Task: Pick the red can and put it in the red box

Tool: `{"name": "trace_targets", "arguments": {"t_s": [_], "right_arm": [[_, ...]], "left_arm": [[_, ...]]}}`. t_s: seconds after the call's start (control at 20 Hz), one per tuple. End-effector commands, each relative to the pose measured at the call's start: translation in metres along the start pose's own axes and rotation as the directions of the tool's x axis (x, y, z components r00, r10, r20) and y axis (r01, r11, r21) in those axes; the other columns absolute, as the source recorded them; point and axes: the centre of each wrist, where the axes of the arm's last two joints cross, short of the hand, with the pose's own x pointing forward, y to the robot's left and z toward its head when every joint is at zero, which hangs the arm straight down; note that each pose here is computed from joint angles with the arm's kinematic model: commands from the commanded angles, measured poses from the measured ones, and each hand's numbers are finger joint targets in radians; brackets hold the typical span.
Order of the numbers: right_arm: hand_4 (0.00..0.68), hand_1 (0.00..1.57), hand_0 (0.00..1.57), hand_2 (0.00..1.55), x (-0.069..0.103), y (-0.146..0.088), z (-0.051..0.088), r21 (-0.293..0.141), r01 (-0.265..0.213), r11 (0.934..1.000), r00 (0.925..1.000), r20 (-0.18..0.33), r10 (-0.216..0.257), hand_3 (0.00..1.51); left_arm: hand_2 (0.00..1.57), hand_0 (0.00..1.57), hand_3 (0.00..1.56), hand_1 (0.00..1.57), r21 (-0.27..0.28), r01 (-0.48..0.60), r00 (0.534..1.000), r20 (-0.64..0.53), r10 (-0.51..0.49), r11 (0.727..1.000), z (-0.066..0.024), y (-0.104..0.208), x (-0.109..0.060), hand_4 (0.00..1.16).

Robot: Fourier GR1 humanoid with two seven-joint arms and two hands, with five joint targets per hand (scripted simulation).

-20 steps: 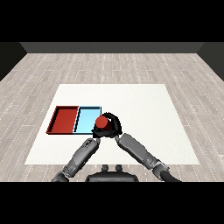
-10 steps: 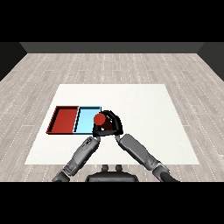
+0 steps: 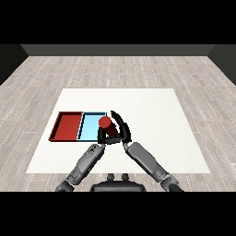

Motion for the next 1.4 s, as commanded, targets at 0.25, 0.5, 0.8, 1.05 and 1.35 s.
{"name": "trace_targets", "arguments": {"t_s": [0.25,0.5,0.8,1.05,1.35], "right_arm": [[0.0,0.0,0.0,0.0,0.02,-0.043,-0.007,-0.093,0.009,0.9956,0.9975,0.071,-0.002,0.0],[0.0,0.0,0.0,0.0,0.029,-0.083,0.007,-0.147,0.038,0.9884,0.9892,0.146,-0.017,0.0],[0.0,0.0,0.0,0.0,0.045,-0.124,0.05,-0.213,-0.029,0.9767,0.9937,0.099,0.052,0.0],[0.0,0.0,0.0,0.0,0.035,-0.167,0.09,-0.319,-0.095,0.9431,0.9941,0.018,0.107,0.0],[0.0,0.0,0.0,0.0,0.03,-0.193,0.088,-0.339,-0.157,0.9277,0.9869,-0.021,0.16,0.0]], "left_arm": [[1.57,1.57,1.5,1.57,0.026,0.006,1.0,-0.019,-0.006,1.0,0.0036,0.016,-0.01,1.14],[1.57,1.57,1.48,1.57,0.052,0.049,0.999,-0.012,-0.048,0.997,0.0006,0.044,-0.013,1.14],[1.57,1.57,1.47,1.57,0.127,0.239,0.967,0.055,-0.248,0.963,-0.0148,0.095,0.001,1.12],[1.56,1.57,1.47,1.57,0.195,0.346,0.935,0.007,-0.355,0.918,-0.0332,0.157,0.013,1.11],[1.57,1.57,1.49,1.57,0.261,0.387,0.922,-0.143,-0.361,0.884,-0.051,0.214,0.0,1.12]]}}
